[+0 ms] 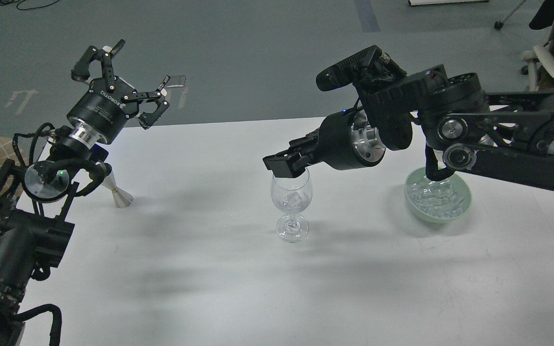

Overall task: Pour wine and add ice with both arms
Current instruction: 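Withdraw the right gripper up and away from the wine glass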

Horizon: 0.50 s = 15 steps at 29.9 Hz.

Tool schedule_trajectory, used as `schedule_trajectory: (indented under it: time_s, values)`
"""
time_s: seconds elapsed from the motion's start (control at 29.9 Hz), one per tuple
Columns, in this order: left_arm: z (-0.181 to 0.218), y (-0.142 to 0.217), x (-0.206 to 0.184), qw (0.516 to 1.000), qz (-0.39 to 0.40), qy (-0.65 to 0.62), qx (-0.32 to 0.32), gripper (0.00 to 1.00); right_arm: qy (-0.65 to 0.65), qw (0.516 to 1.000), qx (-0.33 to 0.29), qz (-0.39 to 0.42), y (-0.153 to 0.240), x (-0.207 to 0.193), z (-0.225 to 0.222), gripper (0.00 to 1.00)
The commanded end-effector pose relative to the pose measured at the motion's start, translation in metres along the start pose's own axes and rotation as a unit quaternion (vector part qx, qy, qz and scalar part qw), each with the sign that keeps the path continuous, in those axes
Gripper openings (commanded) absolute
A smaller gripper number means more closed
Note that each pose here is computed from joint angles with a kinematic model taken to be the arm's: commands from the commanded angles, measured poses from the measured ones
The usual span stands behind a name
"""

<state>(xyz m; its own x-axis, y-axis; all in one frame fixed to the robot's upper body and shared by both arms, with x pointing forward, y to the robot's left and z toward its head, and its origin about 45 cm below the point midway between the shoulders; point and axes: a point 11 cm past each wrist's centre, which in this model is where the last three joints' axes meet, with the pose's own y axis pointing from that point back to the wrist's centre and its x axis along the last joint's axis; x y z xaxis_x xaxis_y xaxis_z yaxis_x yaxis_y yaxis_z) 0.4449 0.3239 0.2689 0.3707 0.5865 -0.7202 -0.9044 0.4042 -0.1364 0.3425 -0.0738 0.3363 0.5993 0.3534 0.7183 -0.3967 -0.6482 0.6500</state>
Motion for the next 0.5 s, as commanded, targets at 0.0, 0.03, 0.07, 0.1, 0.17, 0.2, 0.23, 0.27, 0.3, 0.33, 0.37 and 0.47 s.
schedule_trajectory:
  time_s: [0.0, 0.03, 0.07, 0.1, 0.17, 0.2, 0.23, 0.27, 0.3, 0.33, 0.37, 0.47]
  values:
    - [-0.001, 0.000, 0.000, 1.000, 0.000, 0.000, 0.001, 0.98, -0.003, 1.000, 0.003, 0.016, 0.004, 0.010, -0.001, 0.66]
    - [-0.001, 0.000, 0.000, 1.000, 0.000, 0.000, 0.001, 0.98, -0.005, 1.000, 0.007, 0.024, 0.006, 0.015, -0.003, 0.68]
    - [-0.001, 0.000, 0.000, 1.000, 0.000, 0.000, 0.002, 0.98, -0.007, 0.999, 0.007, 0.032, 0.008, 0.020, -0.002, 0.77]
    - [-0.001, 0.000, 0.000, 1.000, 0.000, 0.000, 0.002, 0.98, -0.007, 0.999, 0.007, 0.032, 0.008, 0.020, -0.002, 0.77]
    - [-0.001, 0.000, 0.000, 1.000, 0.000, 0.000, 0.002, 0.98, -0.025, 0.999, 0.014, 0.045, 0.010, 0.025, 0.002, 0.95]
    - [-0.001, 0.000, 0.000, 1.000, 0.000, 0.000, 0.002, 0.98, -0.029, 0.998, 0.017, 0.049, 0.011, 0.026, 0.002, 0.95]
    - [-0.001, 0.000, 0.000, 1.000, 0.000, 0.000, 0.002, 0.98, -0.042, 0.997, 0.022, 0.057, 0.012, 0.027, 0.004, 0.96]
    - [-0.002, 0.000, 0.000, 1.000, 0.000, 0.000, 0.003, 0.98, -0.060, 0.996, 0.026, 0.067, 0.013, 0.028, 0.009, 0.97]
    - [-0.002, 0.000, 0.000, 1.000, 0.000, 0.000, 0.003, 0.98, -0.060, 0.996, 0.026, 0.067, 0.013, 0.028, 0.009, 0.97]
    - [-0.002, -0.001, -0.001, 1.000, -0.001, 0.000, 0.003, 0.98, -0.079, 0.993, 0.029, 0.077, 0.014, 0.028, 0.015, 0.98]
    - [-0.002, -0.001, -0.001, 1.000, -0.001, 0.000, 0.004, 0.98, -0.093, 0.991, 0.034, 0.086, 0.016, 0.029, 0.017, 0.98]
    - [-0.001, -0.002, -0.002, 1.000, -0.002, -0.002, 0.004, 0.98, -0.126, 0.985, 0.044, 0.112, 0.022, 0.032, 0.025, 0.98]
